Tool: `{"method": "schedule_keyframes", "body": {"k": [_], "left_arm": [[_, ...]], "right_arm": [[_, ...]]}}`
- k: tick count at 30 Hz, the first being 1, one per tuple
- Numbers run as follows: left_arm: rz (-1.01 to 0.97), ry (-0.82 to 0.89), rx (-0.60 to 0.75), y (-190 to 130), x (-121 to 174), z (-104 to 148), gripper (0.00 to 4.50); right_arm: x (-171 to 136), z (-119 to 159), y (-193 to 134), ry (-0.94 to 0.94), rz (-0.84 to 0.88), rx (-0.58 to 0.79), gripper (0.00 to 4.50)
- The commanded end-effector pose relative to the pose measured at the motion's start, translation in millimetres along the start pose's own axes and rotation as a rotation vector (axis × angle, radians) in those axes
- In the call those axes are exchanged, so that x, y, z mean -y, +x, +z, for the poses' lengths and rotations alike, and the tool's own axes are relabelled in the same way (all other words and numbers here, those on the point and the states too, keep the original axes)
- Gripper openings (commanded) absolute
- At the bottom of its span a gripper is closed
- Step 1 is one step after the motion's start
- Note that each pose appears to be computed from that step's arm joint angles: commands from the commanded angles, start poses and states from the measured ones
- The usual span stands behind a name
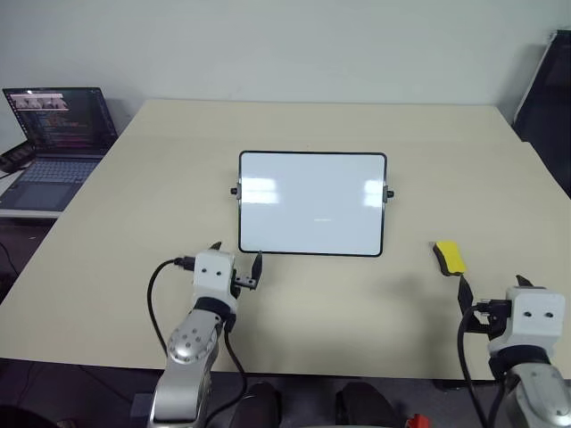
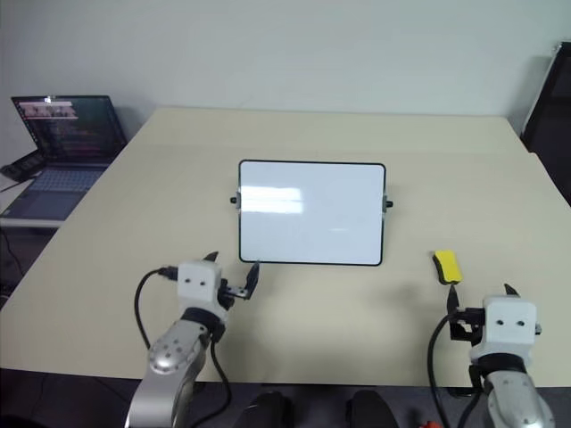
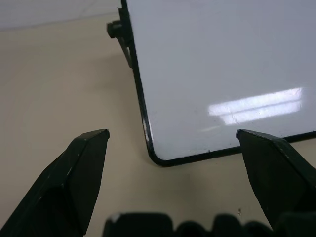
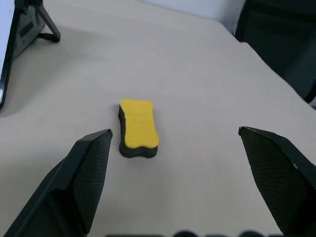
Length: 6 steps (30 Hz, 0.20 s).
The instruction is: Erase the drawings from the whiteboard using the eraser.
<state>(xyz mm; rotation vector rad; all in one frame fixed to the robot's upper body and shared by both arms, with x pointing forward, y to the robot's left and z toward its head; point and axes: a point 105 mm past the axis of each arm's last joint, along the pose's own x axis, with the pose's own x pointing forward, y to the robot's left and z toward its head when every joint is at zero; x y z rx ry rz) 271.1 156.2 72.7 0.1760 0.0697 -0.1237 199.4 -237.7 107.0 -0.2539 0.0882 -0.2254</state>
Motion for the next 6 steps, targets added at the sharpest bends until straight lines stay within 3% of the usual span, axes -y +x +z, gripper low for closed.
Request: {"method": "schedule_keyframes", "body": {"k": [1, 6], "left_arm": [[-0.009, -0.003, 0.06, -4.0, 9.2, 14.4, 4.5], [-0.011, 0.001, 0.068, -1.3, 12.3, 16.1, 4.5]], "right_arm": [[3.1, 8.9, 0.0, -0.017, -0.035, 0.058, 4.47], [3.2, 11.1, -3.1, -0.032, -0.018, 0.064, 4.47]]}}
